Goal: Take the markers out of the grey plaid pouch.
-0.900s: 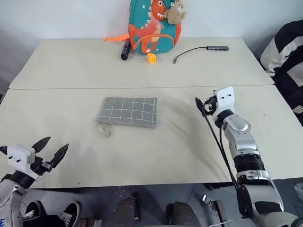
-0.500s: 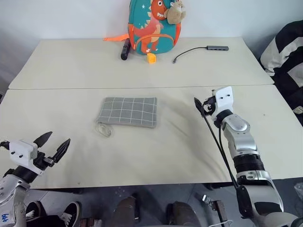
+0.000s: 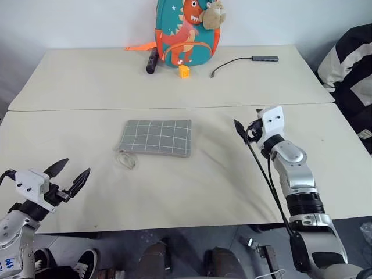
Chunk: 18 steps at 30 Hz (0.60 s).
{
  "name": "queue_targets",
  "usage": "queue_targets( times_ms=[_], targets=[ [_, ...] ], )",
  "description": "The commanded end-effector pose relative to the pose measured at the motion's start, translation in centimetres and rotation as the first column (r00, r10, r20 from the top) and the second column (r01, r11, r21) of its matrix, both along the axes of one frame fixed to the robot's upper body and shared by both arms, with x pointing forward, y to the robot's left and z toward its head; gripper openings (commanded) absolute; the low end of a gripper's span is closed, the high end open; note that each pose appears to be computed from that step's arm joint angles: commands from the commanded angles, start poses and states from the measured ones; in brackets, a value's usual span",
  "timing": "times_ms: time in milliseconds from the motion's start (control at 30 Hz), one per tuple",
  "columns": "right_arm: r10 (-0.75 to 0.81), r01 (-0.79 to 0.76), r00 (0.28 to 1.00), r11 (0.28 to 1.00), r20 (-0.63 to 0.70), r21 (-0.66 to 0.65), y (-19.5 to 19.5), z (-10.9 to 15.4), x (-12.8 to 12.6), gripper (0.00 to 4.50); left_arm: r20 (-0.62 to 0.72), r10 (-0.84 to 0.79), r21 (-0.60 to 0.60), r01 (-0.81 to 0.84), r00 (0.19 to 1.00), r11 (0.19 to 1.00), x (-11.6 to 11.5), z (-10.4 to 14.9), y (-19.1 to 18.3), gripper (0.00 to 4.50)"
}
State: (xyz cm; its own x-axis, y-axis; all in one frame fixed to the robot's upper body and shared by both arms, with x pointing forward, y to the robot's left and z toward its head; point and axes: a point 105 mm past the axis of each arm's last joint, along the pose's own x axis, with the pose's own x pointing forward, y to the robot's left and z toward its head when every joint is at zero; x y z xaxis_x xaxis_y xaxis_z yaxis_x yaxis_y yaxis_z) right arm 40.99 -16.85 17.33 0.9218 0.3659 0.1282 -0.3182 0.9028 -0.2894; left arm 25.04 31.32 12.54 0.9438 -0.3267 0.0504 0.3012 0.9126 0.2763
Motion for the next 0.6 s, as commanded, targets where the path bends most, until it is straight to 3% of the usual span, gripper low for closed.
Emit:
queue_targets(
  times_ms=[33,267,433,600],
  targets=[
    [0.106,-0.107,0.993,0.994,0.049,0.029,2.9,1.9,-1.0,4.24,0.017,-0.022,0.049,0.021,1.0,0.999,-0.2,0.3,-0.5,3.54],
    [0.378,-0.376,0.925,0.926,0.047,-0.036,9.6,2.0,-4.5,4.24,0.025,-0.047,0.07,0.046,0.999,0.997,0.2,0.4,-0.7,3.54],
    [0.577,-0.555,0.817,0.78,-0.011,-0.288,13.0,-0.1,-7.7,4.24,0.013,-0.18,0.144,0.176,0.984,0.974,-0.4,0.7,-1.8,3.54],
    [0.615,-0.559,0.788,0.697,-0.025,-0.448,14.1,-1.3,-8.1,4.24,0.021,-0.231,0.153,0.226,0.973,0.962,-0.3,1.2,-2.3,3.54]
  ],
)
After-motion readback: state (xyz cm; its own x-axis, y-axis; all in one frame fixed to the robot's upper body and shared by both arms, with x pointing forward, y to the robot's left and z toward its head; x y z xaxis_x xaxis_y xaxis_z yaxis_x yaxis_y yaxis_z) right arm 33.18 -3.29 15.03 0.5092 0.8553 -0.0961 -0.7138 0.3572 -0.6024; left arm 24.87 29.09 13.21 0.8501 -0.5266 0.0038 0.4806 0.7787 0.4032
